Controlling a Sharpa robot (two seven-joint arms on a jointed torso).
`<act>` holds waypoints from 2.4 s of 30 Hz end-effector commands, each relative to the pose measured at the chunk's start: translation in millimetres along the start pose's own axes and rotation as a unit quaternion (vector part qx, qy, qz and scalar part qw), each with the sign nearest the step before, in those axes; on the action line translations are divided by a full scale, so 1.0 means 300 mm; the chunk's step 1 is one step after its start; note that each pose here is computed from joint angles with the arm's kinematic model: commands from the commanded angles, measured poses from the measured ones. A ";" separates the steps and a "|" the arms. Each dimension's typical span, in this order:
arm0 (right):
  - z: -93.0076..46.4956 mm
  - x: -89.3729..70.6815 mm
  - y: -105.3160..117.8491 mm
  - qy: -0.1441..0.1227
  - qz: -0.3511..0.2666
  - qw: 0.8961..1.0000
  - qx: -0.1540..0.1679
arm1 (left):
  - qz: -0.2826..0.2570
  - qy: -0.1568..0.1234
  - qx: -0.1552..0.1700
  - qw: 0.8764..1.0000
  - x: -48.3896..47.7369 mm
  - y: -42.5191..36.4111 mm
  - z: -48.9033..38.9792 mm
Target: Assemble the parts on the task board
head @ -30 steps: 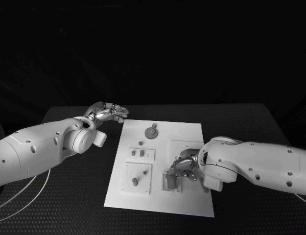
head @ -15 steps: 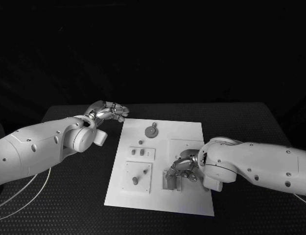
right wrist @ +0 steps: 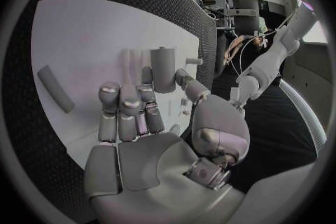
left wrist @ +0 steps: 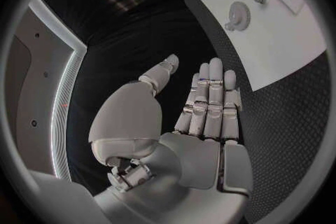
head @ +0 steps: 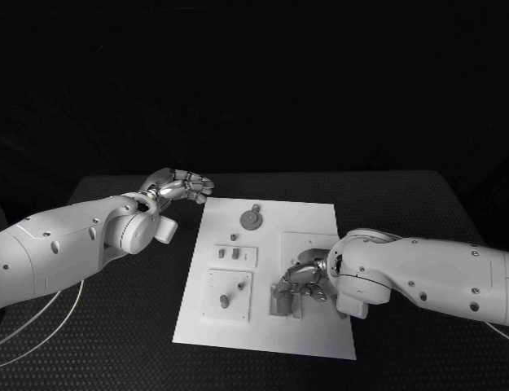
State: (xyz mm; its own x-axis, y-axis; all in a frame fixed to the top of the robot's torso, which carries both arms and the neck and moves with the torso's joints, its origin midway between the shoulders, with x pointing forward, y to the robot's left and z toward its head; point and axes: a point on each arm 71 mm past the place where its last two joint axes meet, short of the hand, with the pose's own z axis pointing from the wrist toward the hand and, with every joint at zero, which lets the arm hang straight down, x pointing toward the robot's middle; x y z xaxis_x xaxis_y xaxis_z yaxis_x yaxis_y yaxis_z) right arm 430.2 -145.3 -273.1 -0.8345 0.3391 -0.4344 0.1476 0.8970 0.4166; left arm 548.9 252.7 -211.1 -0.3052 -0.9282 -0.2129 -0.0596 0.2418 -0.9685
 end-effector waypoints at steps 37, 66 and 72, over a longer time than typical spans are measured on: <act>0.006 0.010 -0.009 0.002 -0.029 1.000 0.002 | -0.003 0.005 0.001 1.000 0.003 -0.001 -0.001; -0.050 -0.033 -0.015 -0.012 -0.039 0.999 -0.012 | -0.002 0.004 0.001 1.000 0.000 -0.001 0.001; -0.105 -0.076 -0.017 -0.014 -0.045 0.997 -0.054 | -0.002 0.005 0.001 1.000 0.002 0.000 0.003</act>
State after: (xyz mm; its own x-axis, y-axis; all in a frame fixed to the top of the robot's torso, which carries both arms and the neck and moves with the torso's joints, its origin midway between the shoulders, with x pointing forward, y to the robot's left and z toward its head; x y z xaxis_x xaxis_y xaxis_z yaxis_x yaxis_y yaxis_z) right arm 434.3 -168.9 -243.3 -0.8062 0.3088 -0.5047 0.0841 0.9041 0.4189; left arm 549.5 255.2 -212.1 -0.3001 -0.9290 -0.2164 -0.0654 0.2464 -0.9670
